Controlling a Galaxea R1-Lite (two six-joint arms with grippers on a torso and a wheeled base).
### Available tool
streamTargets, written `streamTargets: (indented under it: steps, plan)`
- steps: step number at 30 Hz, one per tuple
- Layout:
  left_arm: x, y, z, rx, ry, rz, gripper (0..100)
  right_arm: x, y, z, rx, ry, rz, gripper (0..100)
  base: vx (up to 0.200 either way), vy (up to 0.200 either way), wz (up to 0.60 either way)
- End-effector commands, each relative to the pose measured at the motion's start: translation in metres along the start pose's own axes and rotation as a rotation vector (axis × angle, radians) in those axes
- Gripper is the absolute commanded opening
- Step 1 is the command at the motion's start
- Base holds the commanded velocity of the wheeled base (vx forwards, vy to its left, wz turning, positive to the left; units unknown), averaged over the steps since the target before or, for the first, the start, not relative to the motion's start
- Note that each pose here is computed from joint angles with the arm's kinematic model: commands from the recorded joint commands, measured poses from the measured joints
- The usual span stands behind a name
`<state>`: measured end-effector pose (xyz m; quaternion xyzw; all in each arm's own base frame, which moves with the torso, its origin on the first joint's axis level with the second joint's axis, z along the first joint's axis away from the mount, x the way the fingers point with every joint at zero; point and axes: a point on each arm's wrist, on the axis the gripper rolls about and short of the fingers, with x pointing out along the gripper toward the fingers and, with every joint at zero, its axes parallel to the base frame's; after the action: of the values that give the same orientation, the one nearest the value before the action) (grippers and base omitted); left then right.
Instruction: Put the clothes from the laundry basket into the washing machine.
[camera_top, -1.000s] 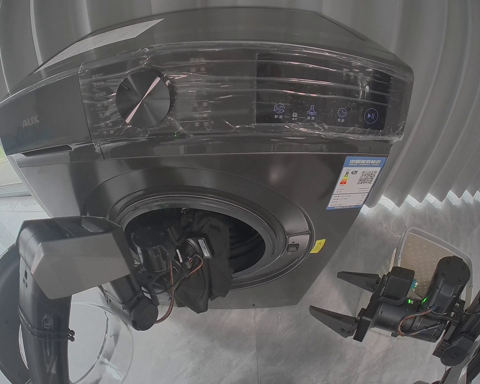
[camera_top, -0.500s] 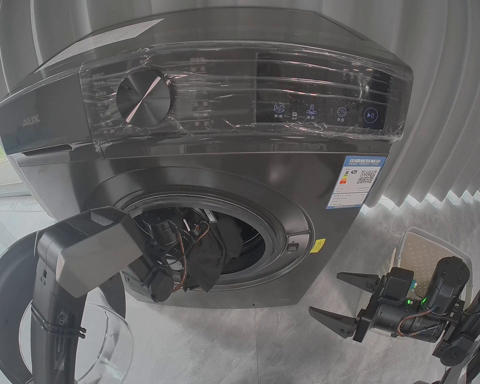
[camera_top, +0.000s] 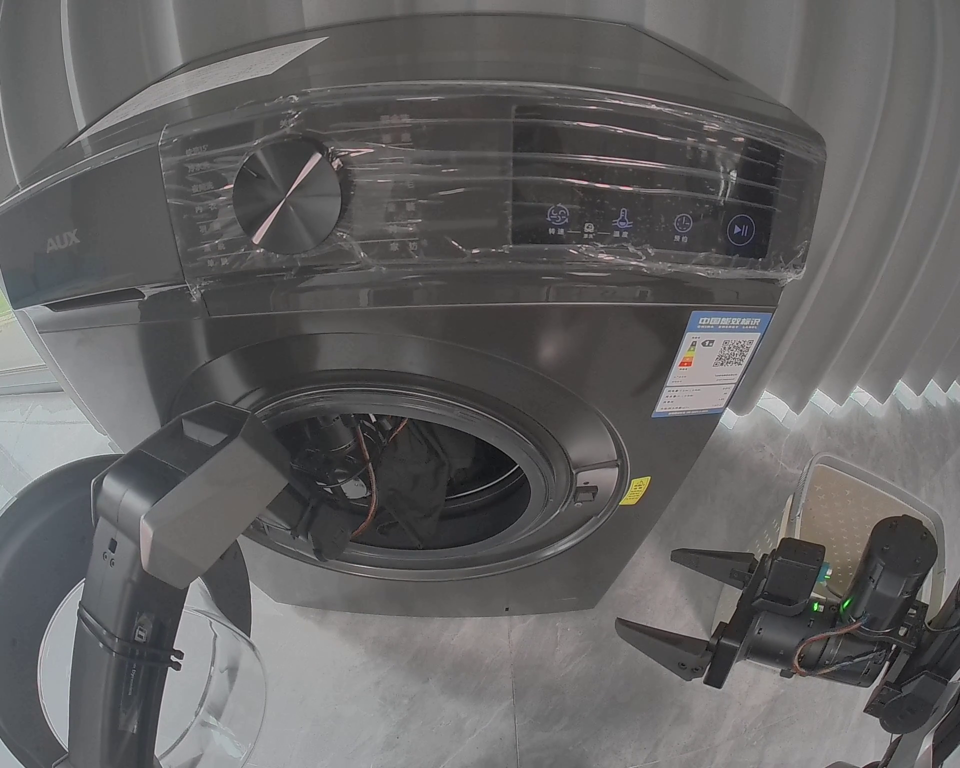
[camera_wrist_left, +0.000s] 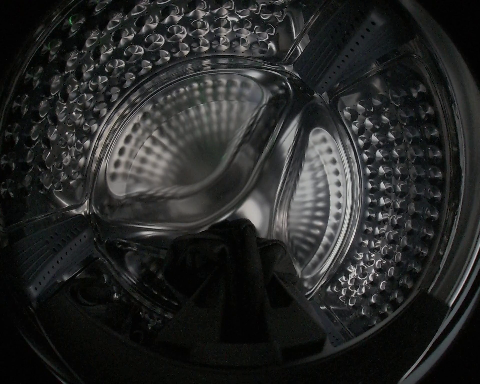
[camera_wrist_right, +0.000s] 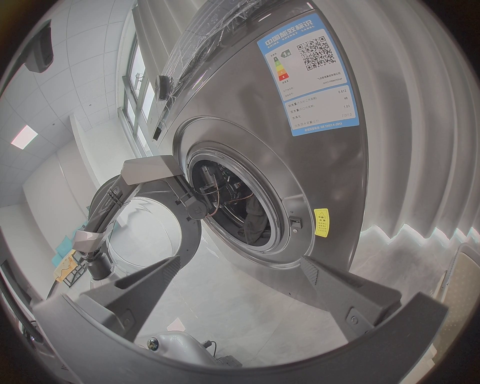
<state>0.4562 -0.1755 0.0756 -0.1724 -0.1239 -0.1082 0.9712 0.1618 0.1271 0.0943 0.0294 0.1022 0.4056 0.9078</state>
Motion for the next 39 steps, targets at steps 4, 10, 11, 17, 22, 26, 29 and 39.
streamTargets:
  steps: [4,10,11,17,22,26,29,39]
  plan:
    - [0.026,0.02,0.016,0.006,-0.089,0.078,0,0.0,0.0,0.0,0.0,0.001,0.001,100,0.0,0.0,0.0]
    - [0.027,0.019,0.015,0.007,-0.079,0.08,0,0.0,0.0,0.0,0.0,0.002,0.002,100,0.0,0.0,0.0]
    - [0.027,0.018,0.015,0.007,-0.077,0.079,0,0.0,0.0,0.0,0.0,0.002,0.002,100,0.0,0.0,0.0]
    - [0.024,0.015,0.006,0.004,-0.054,0.071,0,0.0,0.0,0.0,-0.001,0.0,0.002,100,0.0,0.0,0.0]
    - [0.023,0.012,0.006,-0.004,-0.053,0.067,100,0.0,0.0,0.0,-0.001,-0.001,0.003,100,0.0,0.0,0.0]
    - [0.005,0.01,-0.01,0.02,0.049,0.079,100,0.0,0.0,0.0,-0.001,-0.001,0.003,100,0.0,0.0,0.0]
    - [-0.022,0.004,-0.015,0.045,0.191,0.079,100,0.0,0.0,0.0,-0.001,0.0,0.002,100,0.0,0.0,0.0]
    - [-0.081,-0.015,-0.02,0.101,0.454,-0.005,100,0.001,0.001,0.0,-0.001,0.002,0.004,100,0.0,0.0,0.0]
